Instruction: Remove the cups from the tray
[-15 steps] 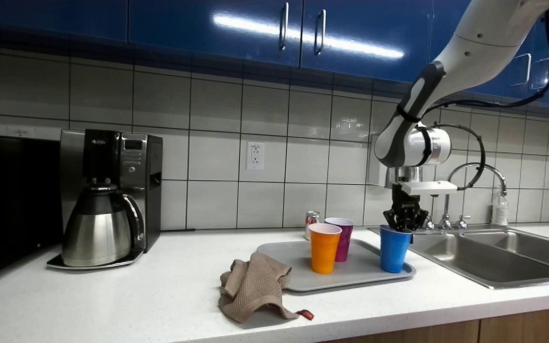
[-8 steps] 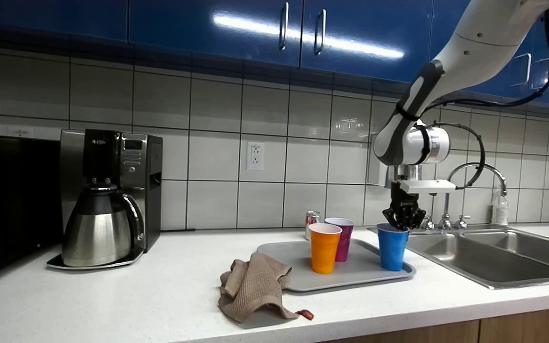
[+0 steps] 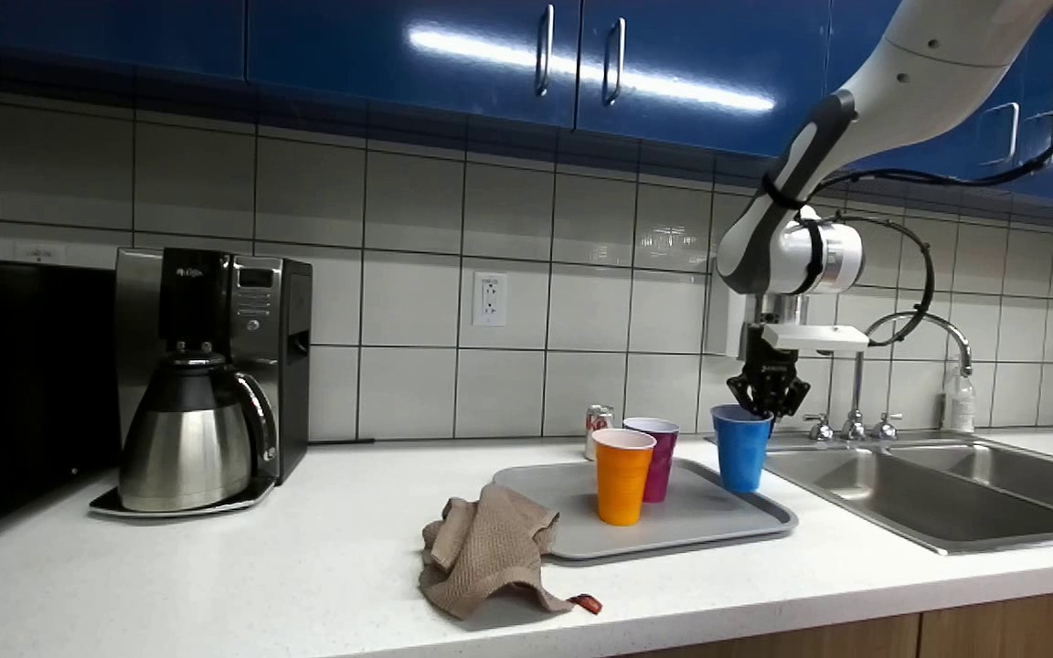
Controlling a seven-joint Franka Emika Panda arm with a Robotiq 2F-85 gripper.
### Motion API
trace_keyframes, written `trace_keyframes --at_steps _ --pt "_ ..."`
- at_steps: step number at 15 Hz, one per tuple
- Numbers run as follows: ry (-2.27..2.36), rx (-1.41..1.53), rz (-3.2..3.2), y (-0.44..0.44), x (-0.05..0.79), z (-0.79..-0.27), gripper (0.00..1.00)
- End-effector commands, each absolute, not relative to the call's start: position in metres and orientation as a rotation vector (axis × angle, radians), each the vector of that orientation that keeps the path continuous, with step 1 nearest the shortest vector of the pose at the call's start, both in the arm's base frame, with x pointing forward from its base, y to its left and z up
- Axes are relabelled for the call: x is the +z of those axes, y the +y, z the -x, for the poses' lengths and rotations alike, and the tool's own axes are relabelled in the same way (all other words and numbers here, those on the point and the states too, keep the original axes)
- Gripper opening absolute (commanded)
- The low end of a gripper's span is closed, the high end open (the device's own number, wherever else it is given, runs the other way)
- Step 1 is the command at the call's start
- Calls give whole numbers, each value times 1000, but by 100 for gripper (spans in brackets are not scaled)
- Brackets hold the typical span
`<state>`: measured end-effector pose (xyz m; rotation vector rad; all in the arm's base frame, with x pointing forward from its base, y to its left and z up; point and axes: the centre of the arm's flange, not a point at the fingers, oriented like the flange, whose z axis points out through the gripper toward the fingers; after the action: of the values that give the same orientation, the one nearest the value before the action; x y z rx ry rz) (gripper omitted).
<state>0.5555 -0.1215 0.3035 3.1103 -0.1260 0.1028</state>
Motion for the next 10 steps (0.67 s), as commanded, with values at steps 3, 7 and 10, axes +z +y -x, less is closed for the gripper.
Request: trace_keyframes --at_steps 3,7,10 --pt "-170 235 -3131 -133 346 -545 1" --pt "-230 275 -3115 -154 360 -538 1" --pt "-276 286 -3105 -172 364 -532 1"
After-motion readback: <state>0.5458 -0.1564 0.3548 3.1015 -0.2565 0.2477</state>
